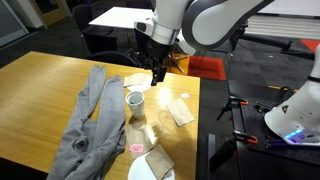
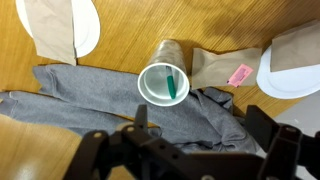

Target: Remove the marker from the mug cup and place it on the table

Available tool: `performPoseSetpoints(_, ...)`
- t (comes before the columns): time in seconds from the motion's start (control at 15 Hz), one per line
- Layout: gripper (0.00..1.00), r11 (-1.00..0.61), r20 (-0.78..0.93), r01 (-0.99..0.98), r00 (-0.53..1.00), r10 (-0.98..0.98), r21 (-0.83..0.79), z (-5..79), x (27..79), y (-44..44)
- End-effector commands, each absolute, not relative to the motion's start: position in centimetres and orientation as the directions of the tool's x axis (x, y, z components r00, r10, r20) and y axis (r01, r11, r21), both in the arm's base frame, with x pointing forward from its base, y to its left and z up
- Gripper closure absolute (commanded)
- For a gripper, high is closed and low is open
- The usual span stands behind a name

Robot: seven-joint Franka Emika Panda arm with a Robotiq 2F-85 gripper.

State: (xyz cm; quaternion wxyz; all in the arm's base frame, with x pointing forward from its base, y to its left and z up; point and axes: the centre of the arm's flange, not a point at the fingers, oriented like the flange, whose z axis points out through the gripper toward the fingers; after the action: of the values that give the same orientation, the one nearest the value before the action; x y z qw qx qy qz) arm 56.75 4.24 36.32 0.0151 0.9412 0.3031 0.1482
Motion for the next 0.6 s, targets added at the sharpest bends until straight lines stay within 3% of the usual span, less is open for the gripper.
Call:
performPoseSetpoints(0.0,0.00,-0.816,0.270,0.566,0.772,0.575,0.118,36.3,56.8,4.2)
performPoseSetpoints(0.53,0.00,-0.712,0.244,0.687,0.673,0.698,0.146,35.3,58.8,4.3)
